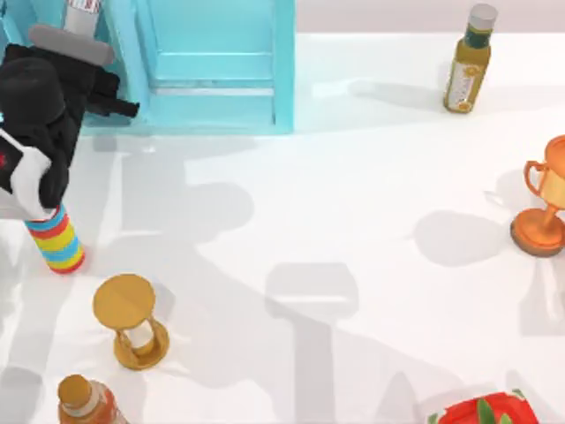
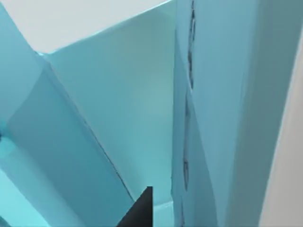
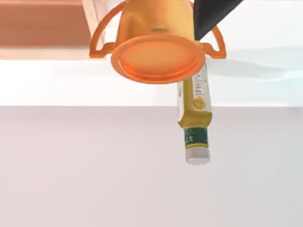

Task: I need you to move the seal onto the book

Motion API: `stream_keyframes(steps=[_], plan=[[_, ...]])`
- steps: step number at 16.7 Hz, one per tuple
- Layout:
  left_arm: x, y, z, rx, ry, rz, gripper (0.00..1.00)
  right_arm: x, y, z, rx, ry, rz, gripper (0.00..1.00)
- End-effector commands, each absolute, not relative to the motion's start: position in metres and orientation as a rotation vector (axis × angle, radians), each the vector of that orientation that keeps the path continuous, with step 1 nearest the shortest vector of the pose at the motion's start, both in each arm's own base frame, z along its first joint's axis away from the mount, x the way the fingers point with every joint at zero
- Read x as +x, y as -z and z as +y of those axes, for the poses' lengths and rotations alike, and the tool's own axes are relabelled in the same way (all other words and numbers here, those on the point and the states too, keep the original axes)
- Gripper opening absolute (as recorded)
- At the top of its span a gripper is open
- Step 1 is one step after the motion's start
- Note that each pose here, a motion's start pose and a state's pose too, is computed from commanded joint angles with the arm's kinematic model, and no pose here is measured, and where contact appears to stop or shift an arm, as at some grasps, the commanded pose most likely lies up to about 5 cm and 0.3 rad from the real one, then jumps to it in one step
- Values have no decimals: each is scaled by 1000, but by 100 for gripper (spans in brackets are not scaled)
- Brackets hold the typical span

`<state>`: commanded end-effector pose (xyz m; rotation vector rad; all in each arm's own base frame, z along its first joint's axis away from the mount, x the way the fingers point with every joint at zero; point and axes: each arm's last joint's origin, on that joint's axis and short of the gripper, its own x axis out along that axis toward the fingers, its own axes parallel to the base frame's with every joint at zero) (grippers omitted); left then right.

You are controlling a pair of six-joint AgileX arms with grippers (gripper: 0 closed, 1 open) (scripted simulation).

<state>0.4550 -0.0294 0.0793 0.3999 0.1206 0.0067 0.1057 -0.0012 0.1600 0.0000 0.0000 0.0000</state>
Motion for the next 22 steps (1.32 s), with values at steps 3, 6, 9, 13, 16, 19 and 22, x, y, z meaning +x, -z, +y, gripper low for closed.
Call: stream_keyframes(steps=[3, 6, 9, 13, 16, 19, 22], plan=[[455, -79, -29, 400, -7, 121, 32, 106, -160, -1, 0, 0, 0, 100], [455, -79, -29, 400, -7, 121, 10, 106, -160, -1, 0, 0, 0, 100], [455, -79, -29, 400, -7, 121, 0, 106, -160, -1, 0, 0, 0, 100], [455, -79, -29, 400, -7, 121, 0, 106, -160, -1, 0, 0, 0, 100], [454, -77, -27, 404, -10, 130, 0, 106, -160, -1, 0, 0, 0, 100], [452, -86, -28, 402, -8, 132, 0, 106, -160, -1, 0, 0, 0, 100], [440, -114, -30, 396, 1, 145, 0, 106, -160, -1, 0, 0, 0, 100]])
